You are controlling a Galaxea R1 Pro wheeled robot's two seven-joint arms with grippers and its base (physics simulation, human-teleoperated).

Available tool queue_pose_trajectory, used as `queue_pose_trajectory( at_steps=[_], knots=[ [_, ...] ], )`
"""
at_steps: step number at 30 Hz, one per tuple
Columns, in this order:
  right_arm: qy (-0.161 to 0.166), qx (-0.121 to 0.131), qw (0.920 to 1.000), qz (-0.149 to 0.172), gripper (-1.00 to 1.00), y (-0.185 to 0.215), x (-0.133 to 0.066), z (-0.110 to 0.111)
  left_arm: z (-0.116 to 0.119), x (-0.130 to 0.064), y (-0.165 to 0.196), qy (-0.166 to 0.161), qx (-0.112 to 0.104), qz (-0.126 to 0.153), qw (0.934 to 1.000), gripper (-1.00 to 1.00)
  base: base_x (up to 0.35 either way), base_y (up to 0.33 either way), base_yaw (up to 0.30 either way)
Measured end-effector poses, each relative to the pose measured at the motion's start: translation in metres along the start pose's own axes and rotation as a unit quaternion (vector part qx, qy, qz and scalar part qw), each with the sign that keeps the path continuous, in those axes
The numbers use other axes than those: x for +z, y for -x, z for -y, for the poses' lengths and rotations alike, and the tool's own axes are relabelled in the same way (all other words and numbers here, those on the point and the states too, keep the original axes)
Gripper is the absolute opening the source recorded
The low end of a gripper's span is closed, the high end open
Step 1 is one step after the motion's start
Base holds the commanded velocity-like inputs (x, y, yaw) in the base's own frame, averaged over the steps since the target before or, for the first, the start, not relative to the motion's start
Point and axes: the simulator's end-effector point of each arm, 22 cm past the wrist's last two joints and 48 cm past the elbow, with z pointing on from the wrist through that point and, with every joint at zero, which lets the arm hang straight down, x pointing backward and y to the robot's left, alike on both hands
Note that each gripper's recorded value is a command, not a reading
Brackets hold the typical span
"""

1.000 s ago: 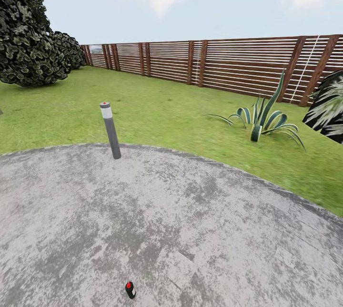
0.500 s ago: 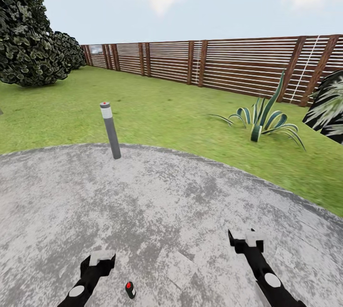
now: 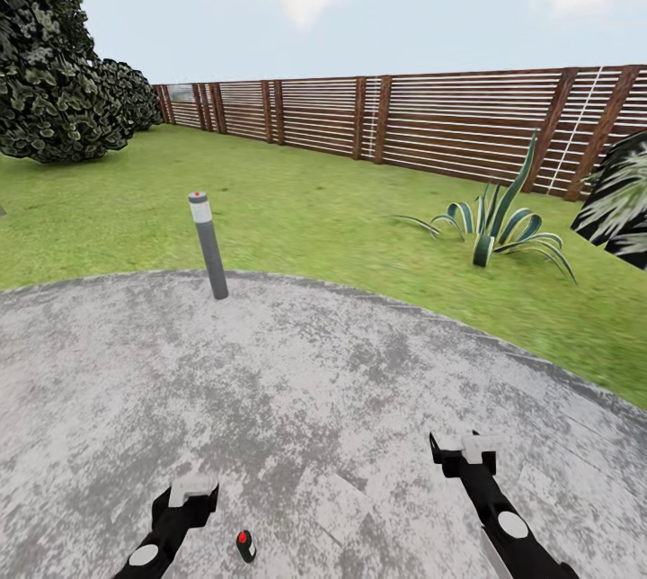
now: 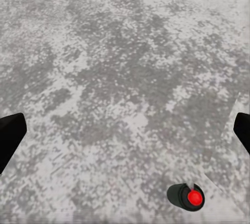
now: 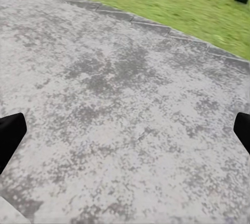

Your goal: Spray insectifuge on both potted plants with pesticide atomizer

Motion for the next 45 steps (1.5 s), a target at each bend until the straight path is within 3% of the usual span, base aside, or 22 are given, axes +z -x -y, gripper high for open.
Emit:
queue_pose_trajectory(
  at_steps=[12, 36, 45],
  knots=[
    [0.000, 0.001, 0.9999, -0.014, 1.00, -0.028, 0.001, -0.002, -0.001, 0.007, -0.013, 0.001, 0.000, 0.001, 1.0000, 1.00, 0.000, -0.007, 0.037],
    [-0.001, 0.002, 0.9999, -0.012, 1.00, -0.026, 0.001, -0.002, -0.002, 0.007, -0.012, 0.006, -0.005, 0.003, 1.0000, 1.00, 0.008, -0.256, 0.080],
    [-0.001, 0.003, 0.9999, -0.012, 1.00, -0.031, 0.002, -0.002, -0.003, 0.009, -0.016, 0.006, -0.006, 0.004, 1.0000, 1.00, 0.001, -0.004, 0.005]
  ],
)
